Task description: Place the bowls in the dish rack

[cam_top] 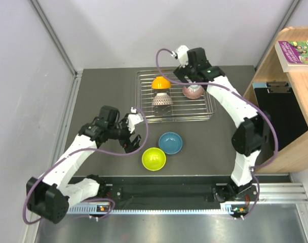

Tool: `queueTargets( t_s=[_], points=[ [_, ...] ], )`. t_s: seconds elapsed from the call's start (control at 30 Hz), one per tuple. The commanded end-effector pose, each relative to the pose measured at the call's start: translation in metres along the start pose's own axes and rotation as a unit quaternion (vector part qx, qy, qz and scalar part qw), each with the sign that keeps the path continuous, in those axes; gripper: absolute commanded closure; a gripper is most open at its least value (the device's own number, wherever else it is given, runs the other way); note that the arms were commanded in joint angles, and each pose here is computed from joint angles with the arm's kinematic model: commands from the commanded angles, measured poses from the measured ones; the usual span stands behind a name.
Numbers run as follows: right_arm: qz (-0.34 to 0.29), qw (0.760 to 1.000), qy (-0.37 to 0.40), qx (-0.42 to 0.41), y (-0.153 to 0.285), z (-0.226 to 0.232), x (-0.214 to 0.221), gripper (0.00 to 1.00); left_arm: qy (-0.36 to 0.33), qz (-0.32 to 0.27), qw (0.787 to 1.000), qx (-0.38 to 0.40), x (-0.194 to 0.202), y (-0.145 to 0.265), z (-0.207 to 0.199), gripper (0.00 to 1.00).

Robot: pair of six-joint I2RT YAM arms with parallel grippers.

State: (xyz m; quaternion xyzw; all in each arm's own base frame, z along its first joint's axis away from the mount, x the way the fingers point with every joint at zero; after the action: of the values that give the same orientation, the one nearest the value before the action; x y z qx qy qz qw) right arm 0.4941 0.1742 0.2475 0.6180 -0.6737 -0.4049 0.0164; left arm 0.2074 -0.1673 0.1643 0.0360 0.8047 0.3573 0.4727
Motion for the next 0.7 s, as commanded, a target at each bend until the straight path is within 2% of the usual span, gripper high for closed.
queueTargets(
  t_s=[0.0, 0.33, 0.57, 0.63, 0.67],
  points=[
    [-0.069, 0.996, -0.051, 0.015, 0.056, -0.023, -0.025, 0.00, -0.014, 0.052, 0.998, -0.012, 0.010, -0.017, 0.005, 0.01],
    [-0.149, 0.986, -0.078, -0.018, 0.133, -0.018, -0.025, 0.00, -0.017, 0.106, 0.994, -0.007, 0.027, -0.063, 0.015, 0.01],
    [-0.167, 0.982, -0.079, -0.024, 0.151, -0.012, -0.018, 0.00, -0.024, 0.156, 0.987, 0.010, 0.048, -0.093, 0.006, 0.01],
    [-0.171, 0.981, -0.081, -0.031, 0.154, -0.007, -0.017, 0.00, -0.028, 0.162, 0.986, 0.014, 0.049, -0.097, 0.005, 0.10],
    [-0.172, 0.981, -0.082, -0.032, 0.155, -0.007, -0.016, 0.00, -0.023, 0.171, 0.985, 0.016, 0.053, -0.100, 0.005, 0.18]
  ],
)
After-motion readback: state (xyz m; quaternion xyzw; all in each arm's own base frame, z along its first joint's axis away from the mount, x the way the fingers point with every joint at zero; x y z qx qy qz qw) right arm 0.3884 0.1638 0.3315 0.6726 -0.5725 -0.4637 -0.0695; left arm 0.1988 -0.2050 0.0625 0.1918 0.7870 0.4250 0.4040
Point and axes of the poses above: each gripper's point midway between its finger pads, its own y axis back along the fingers, its own z axis along the line the jaws close on, x = y × z, the point moved 1 cm from there along y, back along the fingers, and after that the axes turned 15 degrees about y, right-handed, at the moved point
